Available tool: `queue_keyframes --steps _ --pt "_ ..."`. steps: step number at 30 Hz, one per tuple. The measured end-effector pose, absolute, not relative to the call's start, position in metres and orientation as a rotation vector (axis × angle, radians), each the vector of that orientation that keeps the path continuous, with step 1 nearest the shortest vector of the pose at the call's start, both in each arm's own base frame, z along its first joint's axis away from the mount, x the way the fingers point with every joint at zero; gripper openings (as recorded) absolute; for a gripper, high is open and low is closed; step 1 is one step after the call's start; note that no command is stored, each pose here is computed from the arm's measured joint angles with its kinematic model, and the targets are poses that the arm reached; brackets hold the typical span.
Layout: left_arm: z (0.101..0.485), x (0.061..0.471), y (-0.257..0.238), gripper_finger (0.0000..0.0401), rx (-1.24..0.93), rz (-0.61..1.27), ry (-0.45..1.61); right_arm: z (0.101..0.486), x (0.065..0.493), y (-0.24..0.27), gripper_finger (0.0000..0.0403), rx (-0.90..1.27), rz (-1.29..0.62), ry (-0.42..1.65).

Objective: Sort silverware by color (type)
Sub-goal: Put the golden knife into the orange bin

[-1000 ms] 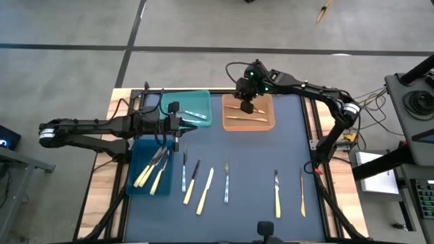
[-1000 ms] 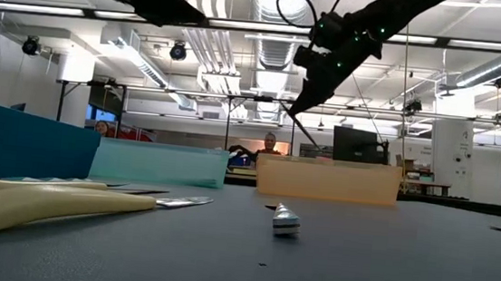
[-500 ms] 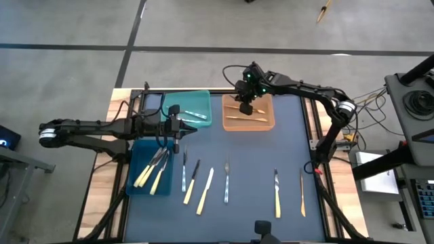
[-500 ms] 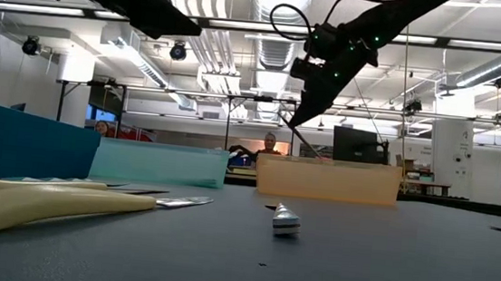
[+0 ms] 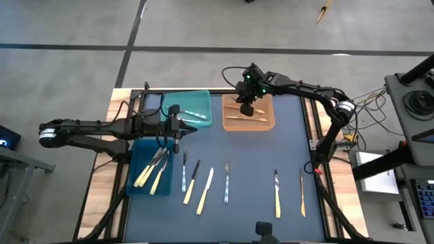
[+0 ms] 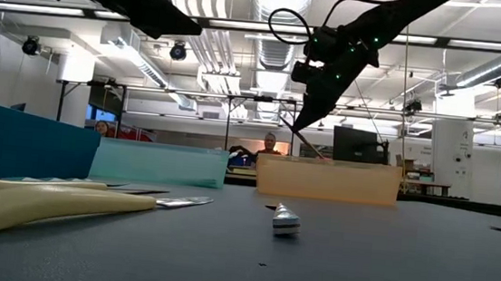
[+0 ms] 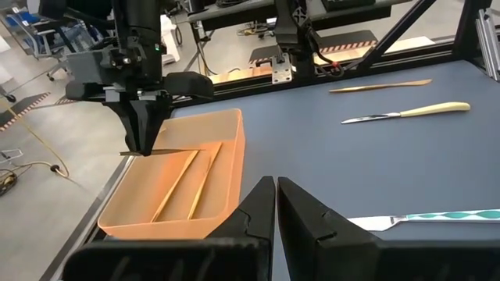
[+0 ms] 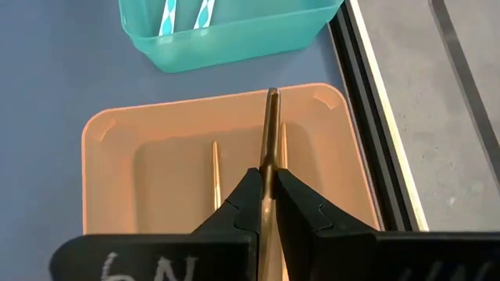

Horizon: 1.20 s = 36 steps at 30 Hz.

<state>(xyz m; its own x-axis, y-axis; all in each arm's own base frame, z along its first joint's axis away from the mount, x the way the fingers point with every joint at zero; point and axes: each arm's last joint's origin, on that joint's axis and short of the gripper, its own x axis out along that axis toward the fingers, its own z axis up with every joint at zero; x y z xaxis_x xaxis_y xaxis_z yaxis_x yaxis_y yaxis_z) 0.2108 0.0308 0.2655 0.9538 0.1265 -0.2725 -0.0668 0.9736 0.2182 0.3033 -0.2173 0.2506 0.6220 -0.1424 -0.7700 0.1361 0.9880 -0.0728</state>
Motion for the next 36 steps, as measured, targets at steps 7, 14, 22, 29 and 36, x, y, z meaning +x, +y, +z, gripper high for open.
queue_keyframes --steps 7,14,22,29,36 --pt "0.265 0.211 0.031 0.0000 0.210 0.104 0.290 0.248 0.301 -0.216 0.0013 0.014 -0.151 0.918" --pt "0.265 0.211 0.031 0.0000 0.210 0.104 0.291 0.248 0.300 -0.215 0.0013 0.025 -0.151 0.928" --pt "0.265 0.211 0.031 0.0000 0.210 0.104 0.292 0.245 0.299 -0.214 0.0013 0.029 -0.148 0.935" --pt "0.263 0.210 0.031 0.0000 0.202 0.103 0.299 0.237 0.299 -0.214 0.0013 0.036 -0.160 0.921" --pt "0.263 0.210 0.031 0.0000 0.202 0.104 0.299 0.234 0.298 -0.213 0.0013 0.041 -0.157 0.929"
